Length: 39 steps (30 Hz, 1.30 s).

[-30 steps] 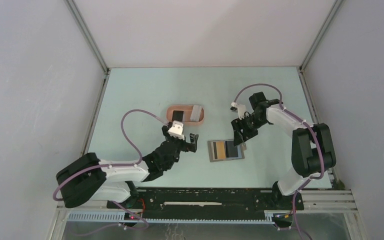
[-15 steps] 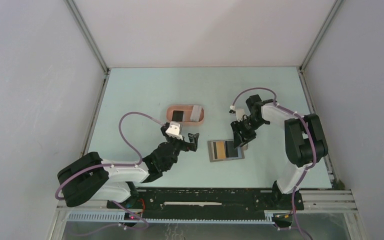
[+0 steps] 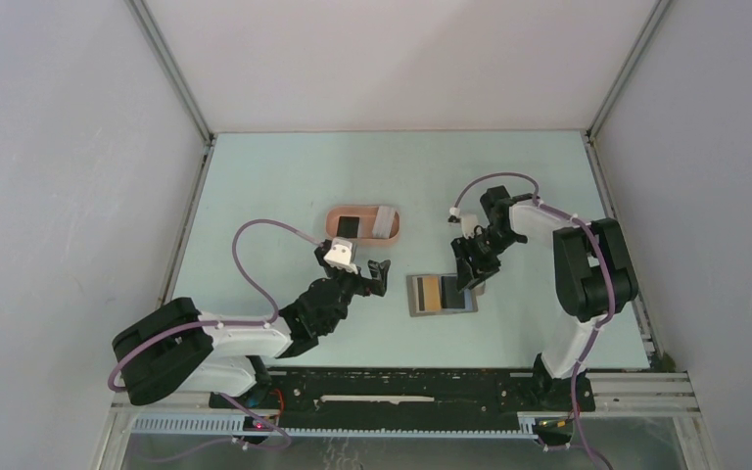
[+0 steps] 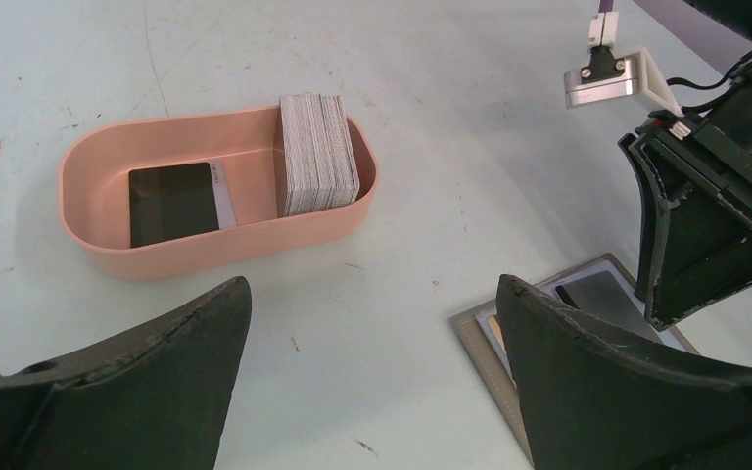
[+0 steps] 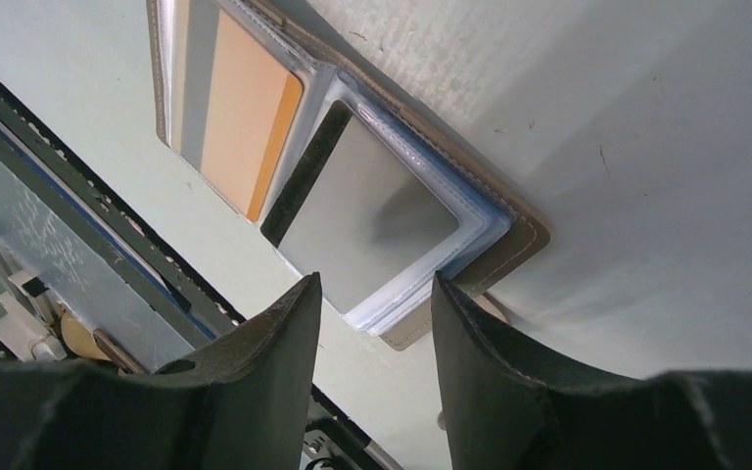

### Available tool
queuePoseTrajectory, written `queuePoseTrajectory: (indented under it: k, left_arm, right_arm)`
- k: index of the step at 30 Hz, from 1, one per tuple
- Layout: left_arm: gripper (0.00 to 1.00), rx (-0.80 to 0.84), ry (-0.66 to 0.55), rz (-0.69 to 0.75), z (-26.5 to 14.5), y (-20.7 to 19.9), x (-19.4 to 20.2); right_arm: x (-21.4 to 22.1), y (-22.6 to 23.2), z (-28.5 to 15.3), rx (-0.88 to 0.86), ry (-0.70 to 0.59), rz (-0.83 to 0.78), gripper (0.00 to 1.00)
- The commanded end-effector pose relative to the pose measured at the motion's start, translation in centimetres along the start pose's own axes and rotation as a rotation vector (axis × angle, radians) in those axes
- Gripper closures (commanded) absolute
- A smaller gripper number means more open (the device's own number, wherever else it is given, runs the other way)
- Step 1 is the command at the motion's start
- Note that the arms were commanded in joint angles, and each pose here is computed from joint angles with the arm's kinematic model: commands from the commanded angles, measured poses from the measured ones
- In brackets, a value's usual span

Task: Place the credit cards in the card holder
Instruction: Turn over the card slot in the card holder.

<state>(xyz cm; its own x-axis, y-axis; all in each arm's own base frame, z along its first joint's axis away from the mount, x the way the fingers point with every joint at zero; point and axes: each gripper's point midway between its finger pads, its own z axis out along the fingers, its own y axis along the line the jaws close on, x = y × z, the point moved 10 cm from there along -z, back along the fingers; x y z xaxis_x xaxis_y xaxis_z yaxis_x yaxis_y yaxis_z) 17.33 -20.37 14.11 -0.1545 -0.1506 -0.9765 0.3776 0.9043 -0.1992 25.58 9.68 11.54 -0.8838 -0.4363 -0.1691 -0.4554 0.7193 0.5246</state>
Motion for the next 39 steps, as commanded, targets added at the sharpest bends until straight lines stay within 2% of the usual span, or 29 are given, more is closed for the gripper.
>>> queuePoseTrajectory:
  k: [1, 18, 39]
  left_arm:
    - [0.0, 0.003, -0.03, -0.024, -0.2, 0.2, -0.3]
    - [0.0, 0.005, -0.03, -0.025, -0.2, 0.2, -0.2]
    - [0.0, 0.007, -0.03, -0.026, -0.2, 0.1, -0.2]
  right_arm:
    - [-0.9, 0.0, -0.3, -0.004, -0.014, 0.014, 0.46]
    - [-0.9, -0.2, 0.0, -0.009, -0.006, 0.029, 0.4]
    - [-1.2, 1.4, -1.3, -0.144, -0.069, 0.005, 0.55]
